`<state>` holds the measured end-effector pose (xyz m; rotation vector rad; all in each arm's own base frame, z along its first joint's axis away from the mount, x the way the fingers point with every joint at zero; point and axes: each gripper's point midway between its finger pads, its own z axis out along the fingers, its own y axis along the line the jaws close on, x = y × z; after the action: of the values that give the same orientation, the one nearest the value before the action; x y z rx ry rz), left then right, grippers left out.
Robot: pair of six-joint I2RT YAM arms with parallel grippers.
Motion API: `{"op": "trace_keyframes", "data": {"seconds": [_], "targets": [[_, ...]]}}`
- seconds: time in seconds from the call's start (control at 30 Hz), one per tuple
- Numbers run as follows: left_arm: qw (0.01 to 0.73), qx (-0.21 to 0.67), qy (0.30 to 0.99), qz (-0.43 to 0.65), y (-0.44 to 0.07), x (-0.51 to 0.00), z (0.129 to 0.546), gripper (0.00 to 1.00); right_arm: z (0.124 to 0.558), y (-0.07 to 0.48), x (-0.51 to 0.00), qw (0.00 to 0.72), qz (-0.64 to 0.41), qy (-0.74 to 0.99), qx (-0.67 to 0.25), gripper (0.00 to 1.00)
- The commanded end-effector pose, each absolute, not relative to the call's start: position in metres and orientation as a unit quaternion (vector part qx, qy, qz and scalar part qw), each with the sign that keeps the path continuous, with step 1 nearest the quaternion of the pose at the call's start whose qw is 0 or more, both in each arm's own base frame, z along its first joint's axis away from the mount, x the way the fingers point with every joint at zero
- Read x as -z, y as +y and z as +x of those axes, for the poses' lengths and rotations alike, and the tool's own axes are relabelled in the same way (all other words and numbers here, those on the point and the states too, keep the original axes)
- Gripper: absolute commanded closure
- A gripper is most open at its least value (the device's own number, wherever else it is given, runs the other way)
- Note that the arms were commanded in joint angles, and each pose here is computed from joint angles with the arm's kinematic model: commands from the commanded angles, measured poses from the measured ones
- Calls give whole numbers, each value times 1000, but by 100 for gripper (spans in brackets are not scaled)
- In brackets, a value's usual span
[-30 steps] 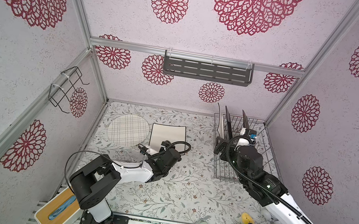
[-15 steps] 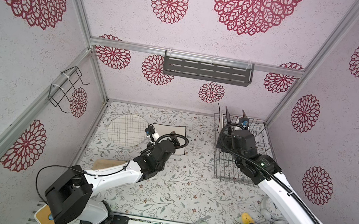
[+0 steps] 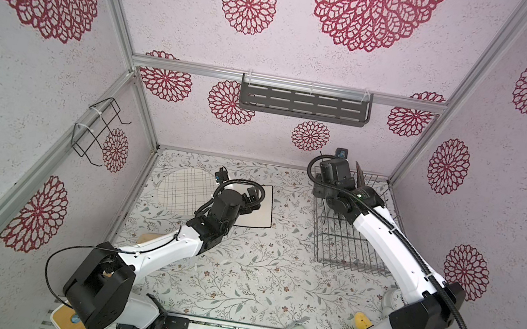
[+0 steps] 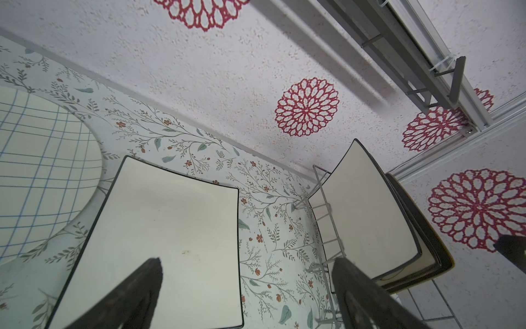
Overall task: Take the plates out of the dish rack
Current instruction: 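Open the left gripper off the plate while the right gripper descends into the rack, then close the right gripper on the white square plate's top edge in the rack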
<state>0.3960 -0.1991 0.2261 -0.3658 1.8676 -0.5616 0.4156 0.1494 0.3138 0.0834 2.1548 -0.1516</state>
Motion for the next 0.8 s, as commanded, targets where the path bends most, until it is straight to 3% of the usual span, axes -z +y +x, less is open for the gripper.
{"op": "trace_keyframes", "data": {"seconds": [0.0,0.3,0.77], "targets": [[544,263,785,-136,-211,-235,404,3,421,139,-315,448,51,887,101,32],[521,351,757,-181,-202,-226,419,3,462,150,-295,412,36,900,137,42],[528,316,766,-187,-175,-222,413,3,499,144,-264,391,36,899,195,46]]}}
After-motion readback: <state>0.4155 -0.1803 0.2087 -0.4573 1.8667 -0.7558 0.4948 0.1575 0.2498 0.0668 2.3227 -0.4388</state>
